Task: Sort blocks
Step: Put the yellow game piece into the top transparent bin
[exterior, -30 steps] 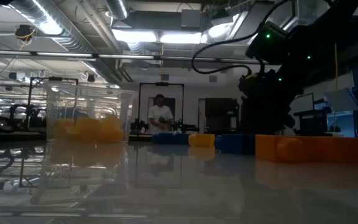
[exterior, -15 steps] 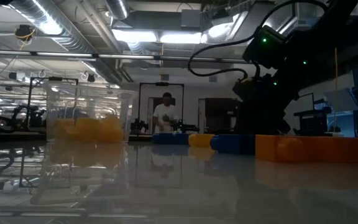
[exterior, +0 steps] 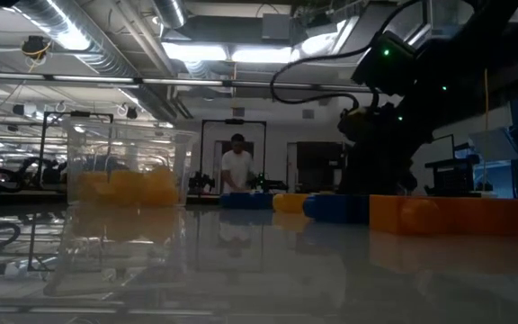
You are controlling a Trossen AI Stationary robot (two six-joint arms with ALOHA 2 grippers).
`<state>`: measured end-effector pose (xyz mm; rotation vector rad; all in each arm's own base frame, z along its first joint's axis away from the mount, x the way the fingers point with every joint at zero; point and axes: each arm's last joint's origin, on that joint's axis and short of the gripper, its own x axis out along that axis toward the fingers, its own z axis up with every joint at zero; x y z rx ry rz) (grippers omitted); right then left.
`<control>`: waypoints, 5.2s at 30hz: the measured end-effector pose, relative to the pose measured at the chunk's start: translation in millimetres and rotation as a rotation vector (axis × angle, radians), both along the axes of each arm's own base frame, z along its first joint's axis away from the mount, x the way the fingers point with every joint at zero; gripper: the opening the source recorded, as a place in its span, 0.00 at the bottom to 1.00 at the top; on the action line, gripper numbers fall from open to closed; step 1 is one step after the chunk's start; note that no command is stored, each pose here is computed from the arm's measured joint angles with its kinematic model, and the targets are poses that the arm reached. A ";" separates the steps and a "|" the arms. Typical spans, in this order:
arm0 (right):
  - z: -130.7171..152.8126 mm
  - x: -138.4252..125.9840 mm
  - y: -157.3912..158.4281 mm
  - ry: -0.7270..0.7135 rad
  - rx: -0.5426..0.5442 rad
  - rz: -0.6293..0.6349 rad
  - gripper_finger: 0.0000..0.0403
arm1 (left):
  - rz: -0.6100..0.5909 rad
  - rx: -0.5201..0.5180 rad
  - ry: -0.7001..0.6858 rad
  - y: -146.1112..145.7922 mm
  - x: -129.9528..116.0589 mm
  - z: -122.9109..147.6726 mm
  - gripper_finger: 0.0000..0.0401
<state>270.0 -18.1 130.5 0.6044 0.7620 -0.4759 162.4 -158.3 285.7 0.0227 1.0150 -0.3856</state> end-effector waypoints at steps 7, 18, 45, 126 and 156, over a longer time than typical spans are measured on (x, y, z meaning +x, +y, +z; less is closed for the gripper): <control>2.1 2.2 5.5 -0.023 -0.060 -0.001 0.42 | 0.000 0.000 0.000 0.0 0.0 0.0 0.33; 2.4 2.0 3.4 -0.019 -0.120 -0.041 0.42 | 0.000 0.000 0.000 0.0 0.0 0.0 0.33; 84.1 58.1 -0.5 -0.581 -0.483 0.050 0.42 | 0.005 -0.006 -0.088 17.2 -14.8 18.6 0.33; 137.5 138.2 -143.2 0.519 -0.430 0.678 0.63 | 0.333 0.221 -0.399 69.8 -48.7 47.0 0.33; 56.8 135.7 -92.9 0.790 -0.627 1.155 0.63 | 0.337 0.218 -0.399 69.7 -48.7 47.0 0.33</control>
